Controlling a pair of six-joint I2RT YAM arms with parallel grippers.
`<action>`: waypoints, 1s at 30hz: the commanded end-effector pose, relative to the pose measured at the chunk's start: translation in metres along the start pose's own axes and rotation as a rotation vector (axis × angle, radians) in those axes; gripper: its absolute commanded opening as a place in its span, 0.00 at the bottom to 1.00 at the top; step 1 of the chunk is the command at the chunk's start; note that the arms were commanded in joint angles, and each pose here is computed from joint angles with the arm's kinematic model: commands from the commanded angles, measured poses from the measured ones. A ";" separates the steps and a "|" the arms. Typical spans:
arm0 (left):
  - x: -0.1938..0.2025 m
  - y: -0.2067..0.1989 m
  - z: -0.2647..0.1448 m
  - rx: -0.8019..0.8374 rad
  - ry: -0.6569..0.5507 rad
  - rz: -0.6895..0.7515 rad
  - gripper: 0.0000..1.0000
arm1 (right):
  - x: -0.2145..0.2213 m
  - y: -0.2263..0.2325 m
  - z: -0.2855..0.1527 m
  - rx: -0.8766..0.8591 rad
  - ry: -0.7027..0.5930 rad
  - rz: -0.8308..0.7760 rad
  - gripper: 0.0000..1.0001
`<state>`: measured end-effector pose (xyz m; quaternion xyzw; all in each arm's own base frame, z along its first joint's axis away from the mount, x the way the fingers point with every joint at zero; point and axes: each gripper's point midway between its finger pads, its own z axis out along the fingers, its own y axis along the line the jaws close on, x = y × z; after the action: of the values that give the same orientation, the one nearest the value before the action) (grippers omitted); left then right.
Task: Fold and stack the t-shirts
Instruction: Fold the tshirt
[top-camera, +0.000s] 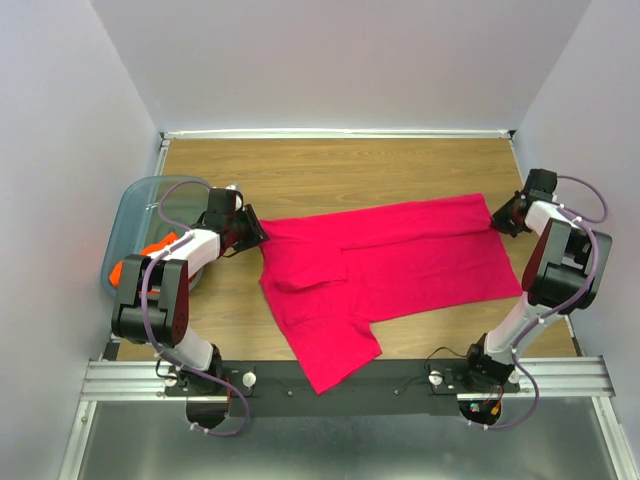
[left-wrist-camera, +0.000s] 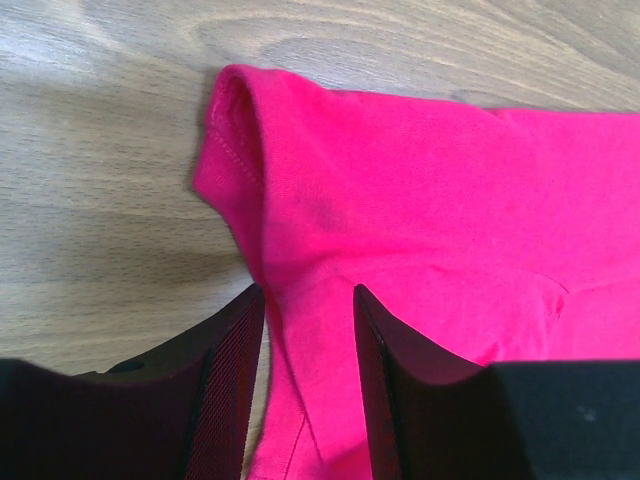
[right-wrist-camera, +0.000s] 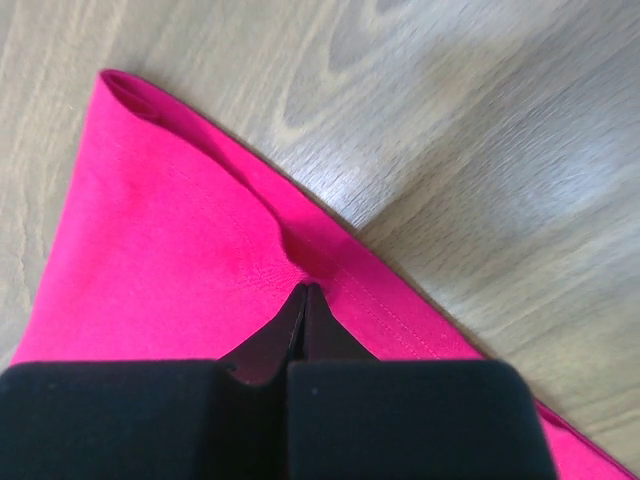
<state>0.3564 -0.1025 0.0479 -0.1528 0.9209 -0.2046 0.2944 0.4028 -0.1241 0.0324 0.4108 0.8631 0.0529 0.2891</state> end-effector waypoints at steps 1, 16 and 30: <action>-0.001 0.006 0.003 -0.015 0.001 0.007 0.49 | -0.030 -0.008 -0.017 0.069 -0.099 -0.023 0.01; -0.015 -0.004 0.014 0.003 -0.003 0.003 0.33 | -0.016 -0.021 -0.003 0.116 -0.053 -0.033 0.01; 0.006 -0.005 0.035 -0.003 0.066 0.003 0.26 | -0.020 -0.019 -0.005 0.113 -0.064 -0.030 0.01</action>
<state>0.3757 -0.1124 0.0268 -0.1494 0.9289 -0.2026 0.2718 0.3959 -0.1405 0.0363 0.4087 0.8643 0.0028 0.2930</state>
